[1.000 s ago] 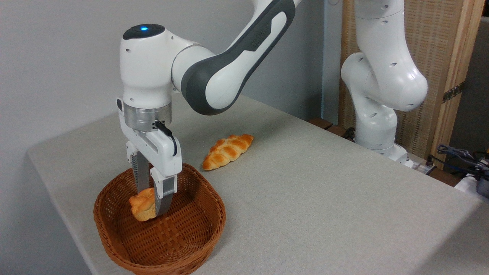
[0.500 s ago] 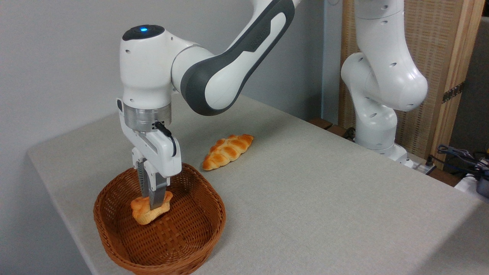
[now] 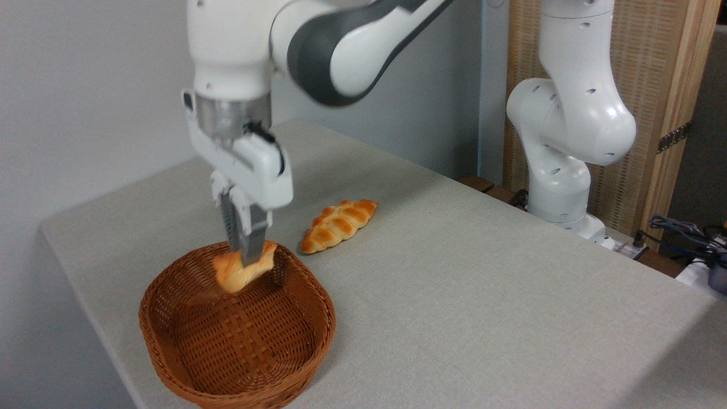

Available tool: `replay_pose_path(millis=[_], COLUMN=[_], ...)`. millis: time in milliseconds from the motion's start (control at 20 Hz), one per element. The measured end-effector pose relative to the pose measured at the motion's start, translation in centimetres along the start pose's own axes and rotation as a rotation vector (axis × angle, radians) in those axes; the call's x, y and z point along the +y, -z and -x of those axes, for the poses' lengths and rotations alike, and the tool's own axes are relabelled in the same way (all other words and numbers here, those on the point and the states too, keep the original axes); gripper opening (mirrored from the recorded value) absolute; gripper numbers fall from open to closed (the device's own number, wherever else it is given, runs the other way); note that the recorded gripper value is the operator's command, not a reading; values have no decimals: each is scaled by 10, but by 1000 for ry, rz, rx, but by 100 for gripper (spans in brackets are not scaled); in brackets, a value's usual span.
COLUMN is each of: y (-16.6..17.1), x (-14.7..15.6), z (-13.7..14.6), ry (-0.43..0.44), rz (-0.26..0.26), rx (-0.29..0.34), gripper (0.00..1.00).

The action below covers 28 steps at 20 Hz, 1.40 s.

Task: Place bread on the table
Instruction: 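Lift the orange bun out of the basket and carry it past the loaf, then lower the orange bun onto the table beside the braided loaf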

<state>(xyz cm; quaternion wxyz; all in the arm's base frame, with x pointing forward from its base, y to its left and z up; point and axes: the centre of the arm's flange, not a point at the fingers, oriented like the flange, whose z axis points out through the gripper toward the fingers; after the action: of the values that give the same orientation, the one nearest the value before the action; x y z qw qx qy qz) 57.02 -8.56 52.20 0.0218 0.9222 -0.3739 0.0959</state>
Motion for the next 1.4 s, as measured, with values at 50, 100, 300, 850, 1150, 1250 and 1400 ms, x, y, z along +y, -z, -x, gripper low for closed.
replay_pose_path(millis=[50, 100, 300, 850, 1150, 1250, 1400], y=[13, 23, 29, -24, -32, -33, -34], x=[2, 5, 24, 35, 35, 35, 35], z=[8, 16, 56, 132, 138, 139, 139], ry=[-15, -41, -171, -329, -346, -350, -350], rz=[12, 31, 106, 191, 183, 179, 180], rx=[-12, -31, -90, -206, -251, -260, -261], gripper=[13, 15, 25, 100, 100, 100, 100])
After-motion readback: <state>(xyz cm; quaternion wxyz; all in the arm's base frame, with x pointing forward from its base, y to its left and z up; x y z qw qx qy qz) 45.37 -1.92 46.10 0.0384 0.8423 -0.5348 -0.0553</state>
